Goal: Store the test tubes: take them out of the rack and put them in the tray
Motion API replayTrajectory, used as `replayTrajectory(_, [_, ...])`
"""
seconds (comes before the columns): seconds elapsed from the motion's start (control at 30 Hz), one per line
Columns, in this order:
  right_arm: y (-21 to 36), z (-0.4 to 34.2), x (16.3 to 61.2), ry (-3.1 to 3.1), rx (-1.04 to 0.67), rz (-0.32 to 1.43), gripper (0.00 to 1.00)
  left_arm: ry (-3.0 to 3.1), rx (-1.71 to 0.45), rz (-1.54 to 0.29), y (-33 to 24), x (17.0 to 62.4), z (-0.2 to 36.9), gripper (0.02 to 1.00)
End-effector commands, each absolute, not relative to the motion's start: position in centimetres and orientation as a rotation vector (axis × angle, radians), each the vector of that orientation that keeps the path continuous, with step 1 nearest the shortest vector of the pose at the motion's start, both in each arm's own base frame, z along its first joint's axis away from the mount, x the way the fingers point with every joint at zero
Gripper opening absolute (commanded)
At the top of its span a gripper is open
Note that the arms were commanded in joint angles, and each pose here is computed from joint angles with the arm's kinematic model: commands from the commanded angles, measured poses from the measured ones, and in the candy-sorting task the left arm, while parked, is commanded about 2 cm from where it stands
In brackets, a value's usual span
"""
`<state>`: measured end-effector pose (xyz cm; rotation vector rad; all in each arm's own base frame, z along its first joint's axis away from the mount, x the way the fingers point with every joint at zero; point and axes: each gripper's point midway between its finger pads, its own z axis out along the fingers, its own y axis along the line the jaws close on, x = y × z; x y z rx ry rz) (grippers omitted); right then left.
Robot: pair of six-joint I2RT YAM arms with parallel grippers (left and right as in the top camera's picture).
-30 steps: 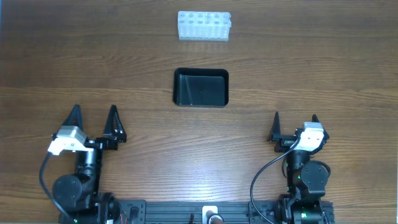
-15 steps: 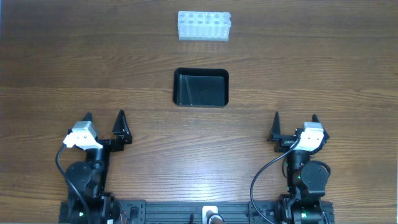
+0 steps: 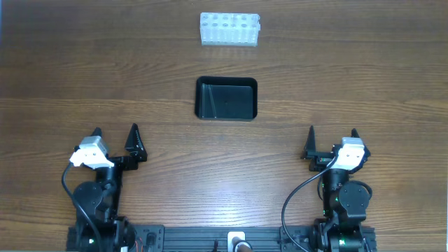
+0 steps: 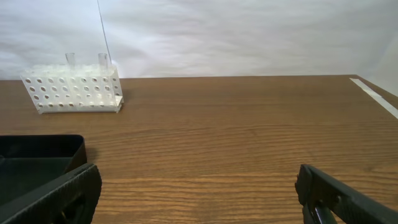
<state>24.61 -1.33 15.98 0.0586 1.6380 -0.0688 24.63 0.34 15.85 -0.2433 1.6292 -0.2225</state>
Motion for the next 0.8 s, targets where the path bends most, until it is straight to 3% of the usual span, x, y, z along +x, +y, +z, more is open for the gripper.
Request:
replayTrajectory(0.03, [-1.48,15.81,24.57,1.638,0.065,-0.071,0.991,1.63,-0.254,-0.213,0.58,24.6,15.67,1.0])
replayTrajectory(0.8, [-1.48,15.81,24.57,1.638,0.065,-0.071,0.993,1.637,-0.255,-0.212,0.58,24.63,15.52,0.998])
